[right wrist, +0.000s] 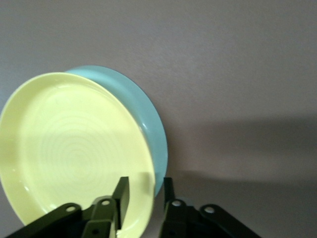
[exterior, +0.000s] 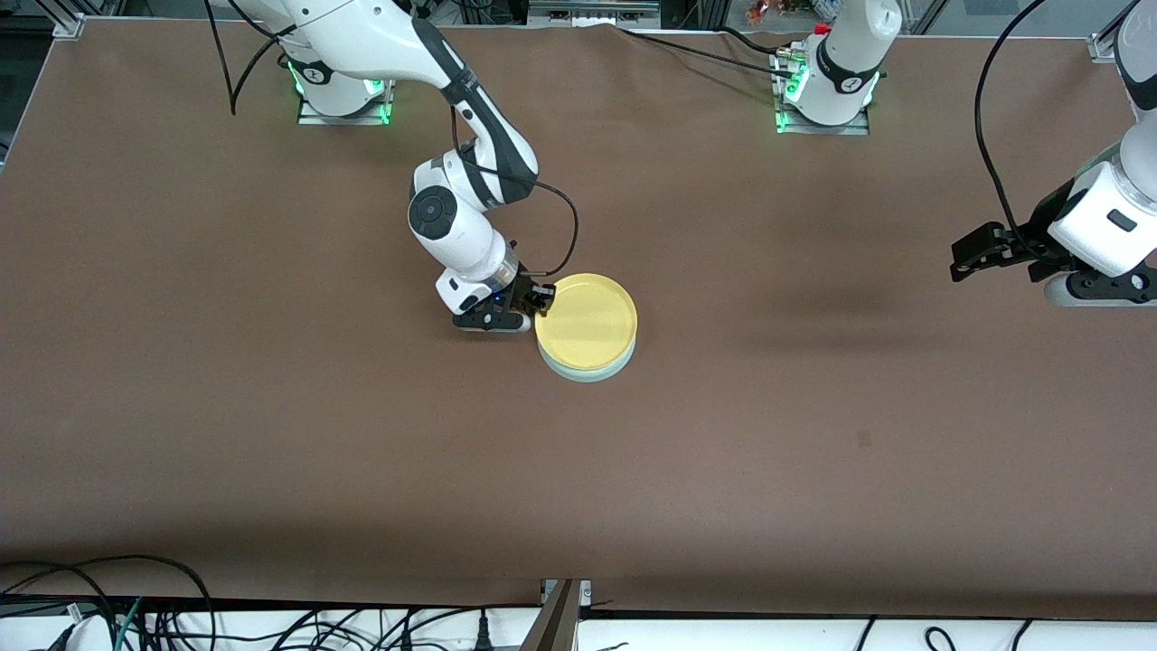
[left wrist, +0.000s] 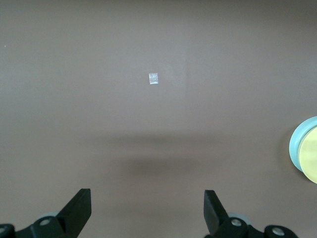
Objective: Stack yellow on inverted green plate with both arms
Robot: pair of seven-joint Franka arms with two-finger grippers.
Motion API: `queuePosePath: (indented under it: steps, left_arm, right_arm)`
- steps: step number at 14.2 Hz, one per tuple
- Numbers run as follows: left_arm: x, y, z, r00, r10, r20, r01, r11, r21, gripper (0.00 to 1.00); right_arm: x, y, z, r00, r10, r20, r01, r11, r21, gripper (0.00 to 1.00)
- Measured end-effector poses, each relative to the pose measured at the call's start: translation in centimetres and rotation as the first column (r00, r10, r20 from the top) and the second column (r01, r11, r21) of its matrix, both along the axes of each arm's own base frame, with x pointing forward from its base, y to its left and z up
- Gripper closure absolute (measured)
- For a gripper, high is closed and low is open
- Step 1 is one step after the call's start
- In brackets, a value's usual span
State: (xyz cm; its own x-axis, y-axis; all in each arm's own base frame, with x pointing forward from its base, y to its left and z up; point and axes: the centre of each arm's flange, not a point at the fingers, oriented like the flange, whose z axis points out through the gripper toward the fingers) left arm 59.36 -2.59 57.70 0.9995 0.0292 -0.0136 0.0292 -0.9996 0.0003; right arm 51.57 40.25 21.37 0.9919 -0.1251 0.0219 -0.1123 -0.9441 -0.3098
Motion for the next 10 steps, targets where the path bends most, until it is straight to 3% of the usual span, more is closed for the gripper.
queuePosePath:
  steps: [3,6,10]
  left_arm:
    - [0.0,0.0,0.0,1.0,0.0,0.001,0.0,1.0,0.0,0.0]
    - [0.0,0.0,0.0,1.0,-0.001,0.002,0.001,1.0,0.001,0.0]
    - [0.1,-0.2,0.6,1.0,-0.006,0.016,0.006,1.0,0.004,0.0]
  right_arm:
    - [1.5,-0.4,1.4,1.0,0.002,-0.03,-0.002,1.0,-0.006,0.31]
    - [6.3,-4.7,5.7,0.994,0.035,-0.101,-0.042,0.997,-0.068,0.01]
    - [11.8,-13.4,14.5,0.974,0.153,-0.165,-0.185,0.963,-0.196,0.0]
